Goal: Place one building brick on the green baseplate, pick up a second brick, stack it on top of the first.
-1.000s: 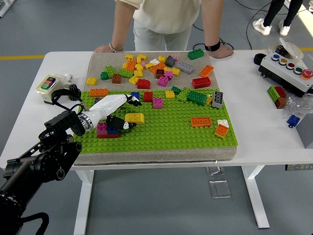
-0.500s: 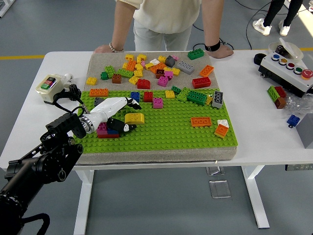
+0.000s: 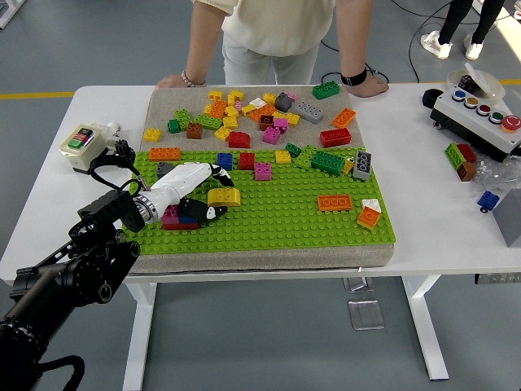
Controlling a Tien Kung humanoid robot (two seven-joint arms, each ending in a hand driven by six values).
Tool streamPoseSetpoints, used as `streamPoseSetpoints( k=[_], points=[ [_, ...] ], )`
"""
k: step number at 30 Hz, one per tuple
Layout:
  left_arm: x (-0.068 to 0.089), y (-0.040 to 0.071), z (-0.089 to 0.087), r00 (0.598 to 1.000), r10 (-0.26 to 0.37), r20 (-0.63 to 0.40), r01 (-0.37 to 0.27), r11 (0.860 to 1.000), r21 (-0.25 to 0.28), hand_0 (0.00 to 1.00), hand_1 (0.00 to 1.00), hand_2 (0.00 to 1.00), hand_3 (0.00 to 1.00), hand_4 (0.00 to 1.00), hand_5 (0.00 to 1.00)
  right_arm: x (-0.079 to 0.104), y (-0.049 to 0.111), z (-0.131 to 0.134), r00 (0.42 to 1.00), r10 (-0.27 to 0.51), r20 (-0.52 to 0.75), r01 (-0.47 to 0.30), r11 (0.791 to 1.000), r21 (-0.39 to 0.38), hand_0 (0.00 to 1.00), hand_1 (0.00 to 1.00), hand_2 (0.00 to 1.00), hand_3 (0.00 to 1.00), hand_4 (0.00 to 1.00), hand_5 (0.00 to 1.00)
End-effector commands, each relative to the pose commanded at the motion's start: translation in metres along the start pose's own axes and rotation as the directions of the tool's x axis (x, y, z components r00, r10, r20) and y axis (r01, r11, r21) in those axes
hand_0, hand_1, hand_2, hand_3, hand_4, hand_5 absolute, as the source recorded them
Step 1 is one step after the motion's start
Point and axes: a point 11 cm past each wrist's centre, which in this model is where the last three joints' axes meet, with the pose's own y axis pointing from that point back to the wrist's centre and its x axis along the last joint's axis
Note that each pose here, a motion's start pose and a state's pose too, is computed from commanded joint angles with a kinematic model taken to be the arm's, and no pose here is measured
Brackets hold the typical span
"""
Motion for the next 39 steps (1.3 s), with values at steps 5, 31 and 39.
streamPoseSetpoints(
  k=[5, 31, 39],
  points=[
    [-0.001, 0.000, -0.001, 1.000, 0.001, 0.001, -0.001, 1.000, 0.004, 0.823, 0.736, 0.647, 0.610, 0.721, 0.108, 0.000, 0.000, 0.000, 1.000, 0.001, 0.000, -0.001, 1.000, -0.001, 0.741, 0.660, 0.713, 0.604, 0.921, 0.501],
    [0.001, 0.002, 0.001, 0.998, 0.051, 0.028, -0.050, 0.999, -0.008, 0.757, 0.645, 0.568, 0.552, 0.553, 0.002, 0.001, 0.000, 0.002, 1.000, 0.008, -0.009, -0.008, 1.000, -0.004, 0.742, 0.662, 0.713, 0.605, 0.924, 0.503],
    [0.010, 0.002, 0.007, 0.997, 0.073, 0.030, -0.073, 0.997, -0.032, 0.759, 0.640, 0.566, 0.551, 0.549, 0.002, 0.002, 0.000, 0.003, 1.000, 0.007, -0.005, -0.007, 1.000, -0.005, 0.741, 0.661, 0.713, 0.605, 0.923, 0.503]
  ],
)
